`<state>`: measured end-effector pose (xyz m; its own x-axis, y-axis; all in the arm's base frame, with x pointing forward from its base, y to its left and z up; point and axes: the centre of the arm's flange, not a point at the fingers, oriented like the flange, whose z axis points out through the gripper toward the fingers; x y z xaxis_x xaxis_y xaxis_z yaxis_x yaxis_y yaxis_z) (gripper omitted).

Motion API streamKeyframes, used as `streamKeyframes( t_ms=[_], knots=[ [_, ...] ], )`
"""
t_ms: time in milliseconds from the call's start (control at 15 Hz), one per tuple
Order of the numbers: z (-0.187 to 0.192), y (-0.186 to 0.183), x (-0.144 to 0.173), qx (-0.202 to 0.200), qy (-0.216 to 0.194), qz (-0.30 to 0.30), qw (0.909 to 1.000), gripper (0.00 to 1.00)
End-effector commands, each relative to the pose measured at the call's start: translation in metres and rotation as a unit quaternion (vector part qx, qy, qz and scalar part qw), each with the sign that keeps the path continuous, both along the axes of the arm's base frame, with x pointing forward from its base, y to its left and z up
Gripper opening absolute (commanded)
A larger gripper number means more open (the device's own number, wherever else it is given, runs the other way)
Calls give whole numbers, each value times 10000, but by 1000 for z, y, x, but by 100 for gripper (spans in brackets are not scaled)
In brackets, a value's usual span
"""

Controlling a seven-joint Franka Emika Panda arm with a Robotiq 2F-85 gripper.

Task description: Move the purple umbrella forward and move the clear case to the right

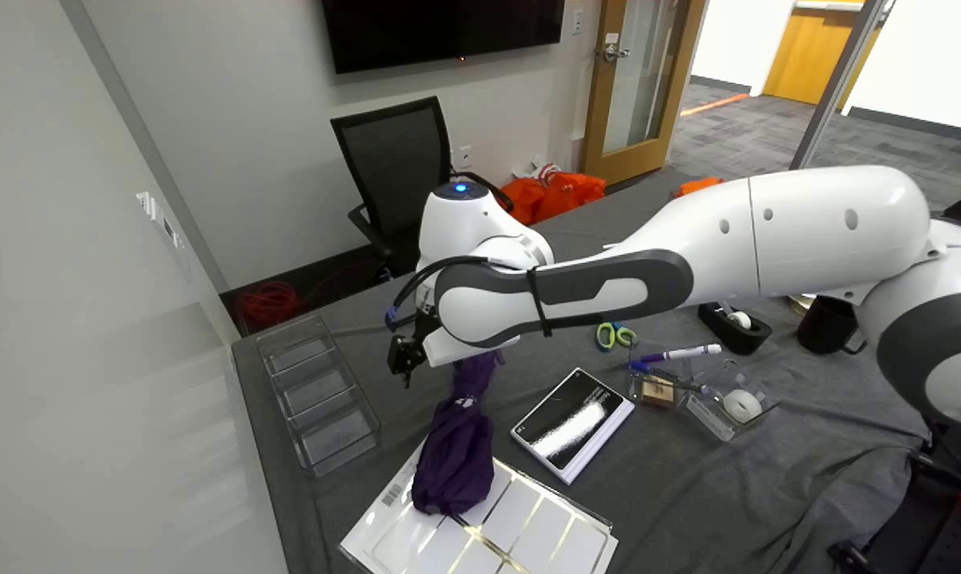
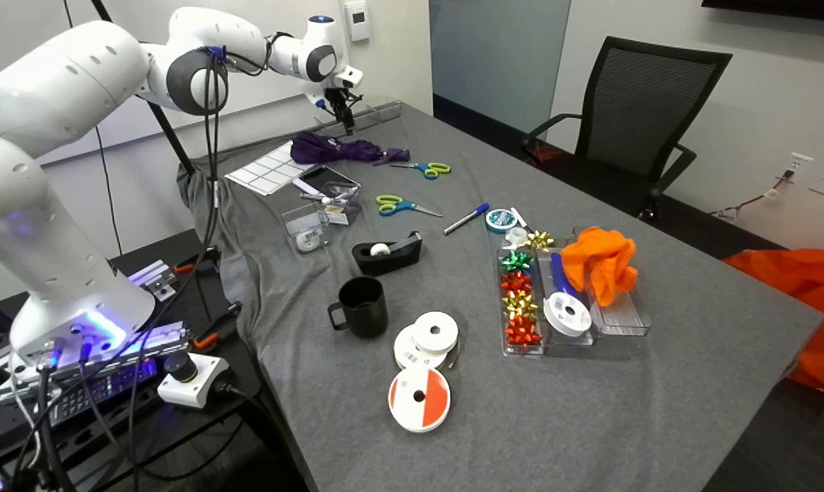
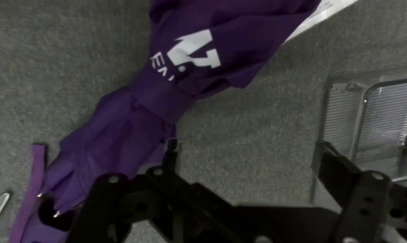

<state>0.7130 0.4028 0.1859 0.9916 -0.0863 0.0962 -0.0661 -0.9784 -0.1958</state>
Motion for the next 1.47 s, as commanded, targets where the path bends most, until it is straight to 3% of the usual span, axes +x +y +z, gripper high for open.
streamKeyframes(
  t_ms=[0, 133, 333, 1200, 1400],
  knots=[
    [-15, 31, 34, 667, -299, 30, 9973, 100],
    [-16, 39, 34, 1080, -539, -80, 9927, 100],
    [-20, 51, 35, 1291, -716, -115, 9890, 100],
    [-50, 91, 32, 982, -720, -181, 9924, 100],
    [-55, 94, 34, 630, -611, -308, 9957, 100]
  ],
)
